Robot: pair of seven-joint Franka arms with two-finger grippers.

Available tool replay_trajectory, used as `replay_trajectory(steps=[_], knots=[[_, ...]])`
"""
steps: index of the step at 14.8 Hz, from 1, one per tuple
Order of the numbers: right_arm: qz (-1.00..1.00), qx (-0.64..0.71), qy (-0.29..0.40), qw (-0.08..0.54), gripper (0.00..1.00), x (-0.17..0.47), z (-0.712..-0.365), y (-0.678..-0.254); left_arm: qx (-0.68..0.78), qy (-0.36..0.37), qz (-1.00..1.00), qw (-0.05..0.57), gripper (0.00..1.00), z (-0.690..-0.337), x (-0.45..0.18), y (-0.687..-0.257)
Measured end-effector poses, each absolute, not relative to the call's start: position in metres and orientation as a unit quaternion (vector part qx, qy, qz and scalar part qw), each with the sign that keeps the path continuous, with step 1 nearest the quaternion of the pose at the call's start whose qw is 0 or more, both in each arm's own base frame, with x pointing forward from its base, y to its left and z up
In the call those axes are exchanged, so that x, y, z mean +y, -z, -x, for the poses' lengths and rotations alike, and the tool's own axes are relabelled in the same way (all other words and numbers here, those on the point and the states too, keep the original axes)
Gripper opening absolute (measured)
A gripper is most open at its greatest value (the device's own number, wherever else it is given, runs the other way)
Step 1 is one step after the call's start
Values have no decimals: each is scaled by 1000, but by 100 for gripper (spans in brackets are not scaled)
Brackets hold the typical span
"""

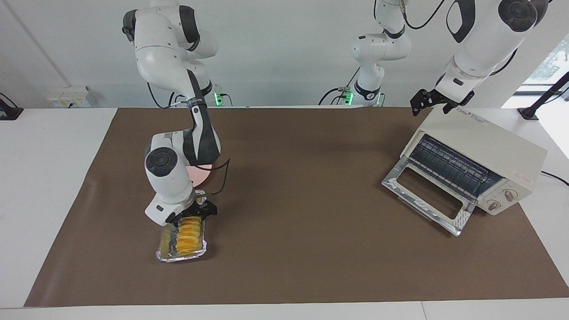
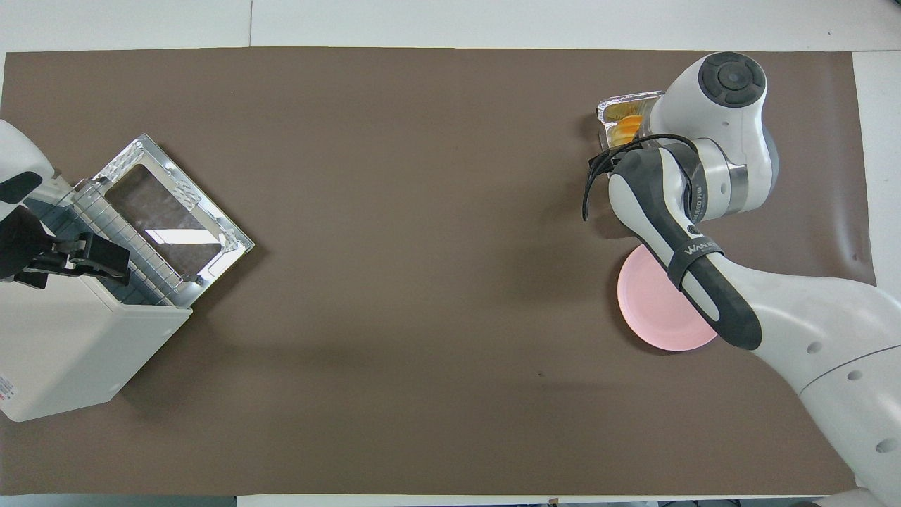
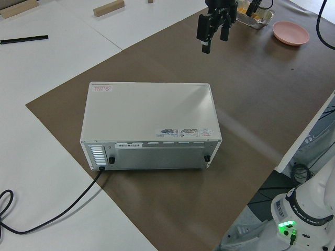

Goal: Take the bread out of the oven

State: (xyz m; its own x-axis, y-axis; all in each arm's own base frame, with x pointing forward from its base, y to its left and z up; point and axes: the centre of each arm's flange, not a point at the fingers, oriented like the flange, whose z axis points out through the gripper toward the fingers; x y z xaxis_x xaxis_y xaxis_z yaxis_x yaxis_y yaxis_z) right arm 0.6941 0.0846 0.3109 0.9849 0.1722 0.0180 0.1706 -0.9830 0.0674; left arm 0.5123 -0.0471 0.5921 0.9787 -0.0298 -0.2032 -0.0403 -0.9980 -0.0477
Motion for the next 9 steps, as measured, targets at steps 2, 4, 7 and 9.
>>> replay_trajectory(steps=[2,4,7,9], knots=[[-996,85,-12,34,100,83,-694,-314,18,-102,994,26,100,-512,-47,-592],[-996,83,-7,35,100,81,-695,-323,18,-102,994,26,100,-512,-47,-592],[-996,79,-7,37,100,77,-697,-335,18,-102,994,26,100,-512,-47,-592],[-996,77,-7,37,100,74,-698,-335,18,-102,994,26,100,-512,-47,-592]])
